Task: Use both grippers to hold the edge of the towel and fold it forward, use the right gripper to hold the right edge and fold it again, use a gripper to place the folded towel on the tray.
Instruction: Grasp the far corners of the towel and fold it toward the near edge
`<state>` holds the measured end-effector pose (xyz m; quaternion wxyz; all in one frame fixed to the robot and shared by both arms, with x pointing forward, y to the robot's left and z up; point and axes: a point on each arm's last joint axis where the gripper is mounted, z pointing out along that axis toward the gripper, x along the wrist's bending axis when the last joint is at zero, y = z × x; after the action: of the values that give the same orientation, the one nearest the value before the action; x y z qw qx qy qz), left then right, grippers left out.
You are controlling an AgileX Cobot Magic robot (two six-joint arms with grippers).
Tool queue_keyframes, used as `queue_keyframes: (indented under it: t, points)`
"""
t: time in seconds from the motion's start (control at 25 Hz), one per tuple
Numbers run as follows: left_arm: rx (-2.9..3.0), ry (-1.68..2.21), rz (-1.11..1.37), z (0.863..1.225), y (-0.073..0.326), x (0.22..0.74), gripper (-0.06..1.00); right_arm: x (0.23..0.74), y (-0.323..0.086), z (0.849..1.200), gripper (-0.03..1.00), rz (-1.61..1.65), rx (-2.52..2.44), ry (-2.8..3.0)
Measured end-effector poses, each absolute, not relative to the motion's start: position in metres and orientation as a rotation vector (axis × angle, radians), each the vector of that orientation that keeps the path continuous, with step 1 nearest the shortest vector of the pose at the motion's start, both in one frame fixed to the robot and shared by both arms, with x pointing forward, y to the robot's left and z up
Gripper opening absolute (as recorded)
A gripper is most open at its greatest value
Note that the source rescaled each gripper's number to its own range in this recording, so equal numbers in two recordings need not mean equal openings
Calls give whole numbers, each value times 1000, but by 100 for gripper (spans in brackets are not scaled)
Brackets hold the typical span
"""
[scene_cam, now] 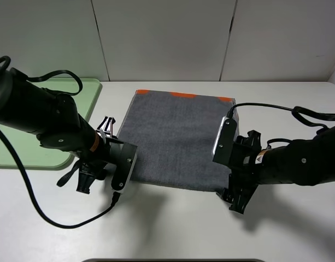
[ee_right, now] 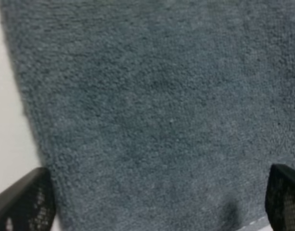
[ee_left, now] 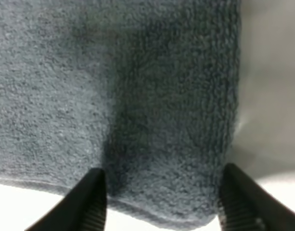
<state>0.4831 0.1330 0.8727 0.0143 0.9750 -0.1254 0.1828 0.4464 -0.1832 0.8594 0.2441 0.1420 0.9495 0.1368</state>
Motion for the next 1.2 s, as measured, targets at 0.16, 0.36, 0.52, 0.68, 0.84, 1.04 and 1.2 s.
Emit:
queue_keyframes:
  t: [0.16,0.36,0.52,0.68,0.84,1.04,1.2]
  points:
    - [3036,-389,569,873,133,483,41,447,-183,860,94,375,382,2586]
    - [3036,-389,569,873,133,483,17,446,-184,858,81,369,368,2595]
    - [3036,-387,569,873,133,483,2,443,-184,856,56,353,352,2630]
    - [3036,-387,569,873,133,483,0,440,-185,854,30,336,331,2660]
    - [3036,-387,569,873,133,483,0,439,-185,853,8,330,322,2670]
    - [3035,-387,569,873,133,483,0,439,-185,853,0,329,318,2670]
    - [3035,-387,569,873,133,483,0,439,-185,853,0,329,318,2670]
